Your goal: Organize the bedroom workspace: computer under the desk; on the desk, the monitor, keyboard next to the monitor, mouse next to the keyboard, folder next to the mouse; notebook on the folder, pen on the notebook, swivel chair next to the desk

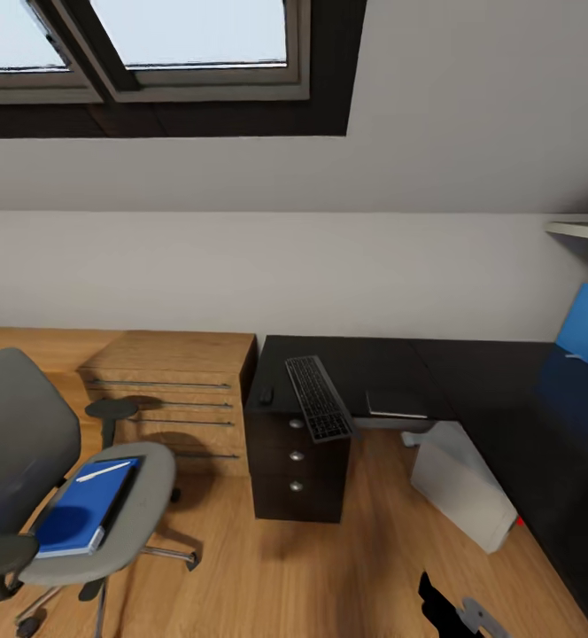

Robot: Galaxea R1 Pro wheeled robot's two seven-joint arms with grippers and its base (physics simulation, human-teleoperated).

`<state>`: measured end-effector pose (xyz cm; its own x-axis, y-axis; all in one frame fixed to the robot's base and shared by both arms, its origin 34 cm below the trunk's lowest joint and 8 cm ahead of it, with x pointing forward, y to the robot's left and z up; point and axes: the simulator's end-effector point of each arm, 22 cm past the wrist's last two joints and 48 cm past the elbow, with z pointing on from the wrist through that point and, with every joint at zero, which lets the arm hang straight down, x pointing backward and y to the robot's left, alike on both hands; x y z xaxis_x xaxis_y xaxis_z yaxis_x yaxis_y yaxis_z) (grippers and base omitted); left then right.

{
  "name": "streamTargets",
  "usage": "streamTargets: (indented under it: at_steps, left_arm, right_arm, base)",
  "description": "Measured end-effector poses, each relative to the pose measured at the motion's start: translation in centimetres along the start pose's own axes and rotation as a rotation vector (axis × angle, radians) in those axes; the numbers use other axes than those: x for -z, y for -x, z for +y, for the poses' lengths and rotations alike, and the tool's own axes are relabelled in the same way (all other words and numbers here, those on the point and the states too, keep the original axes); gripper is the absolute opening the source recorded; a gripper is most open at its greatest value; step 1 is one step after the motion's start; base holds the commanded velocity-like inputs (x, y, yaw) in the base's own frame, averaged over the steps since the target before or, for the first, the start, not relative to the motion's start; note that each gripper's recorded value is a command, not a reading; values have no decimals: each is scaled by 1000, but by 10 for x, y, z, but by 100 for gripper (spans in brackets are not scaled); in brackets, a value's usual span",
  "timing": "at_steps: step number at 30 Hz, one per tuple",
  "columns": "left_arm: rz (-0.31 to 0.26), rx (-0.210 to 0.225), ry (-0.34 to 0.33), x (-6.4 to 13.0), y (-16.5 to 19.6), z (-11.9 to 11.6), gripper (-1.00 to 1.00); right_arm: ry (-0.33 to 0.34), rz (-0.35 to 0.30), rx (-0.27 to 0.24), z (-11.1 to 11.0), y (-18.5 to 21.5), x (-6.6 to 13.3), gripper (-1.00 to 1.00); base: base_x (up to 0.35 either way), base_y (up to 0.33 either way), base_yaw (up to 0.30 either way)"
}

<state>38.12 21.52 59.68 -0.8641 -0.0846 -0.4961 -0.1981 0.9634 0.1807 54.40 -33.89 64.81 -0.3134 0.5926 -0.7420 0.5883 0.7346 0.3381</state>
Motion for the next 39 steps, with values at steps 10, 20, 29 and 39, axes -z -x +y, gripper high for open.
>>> streamTargets:
  at_steps: [10, 20, 29, 39]
  left_arm:
    - [-2, 0, -1, 6, 3, 1, 100]
    - [-6, -5, -6, 6, 4, 0, 100]
    - [-10, -5, -6, 7, 5, 0, 100]
    - [-21, 2, -5, 7, 10, 0, 100]
  right_arm:
    - [23, 4, 38, 6, 4, 5, 100]
    - [99, 14, 166, 21, 1, 6, 100]
    - [119, 16, 214, 23, -2, 8, 100]
    - [134, -42, 216, 31, 12, 10, 100]
  base:
    - [-79, 0, 166]
    - [-41, 0, 77]
    - [-286, 0, 4]
    - [-334, -19, 0]
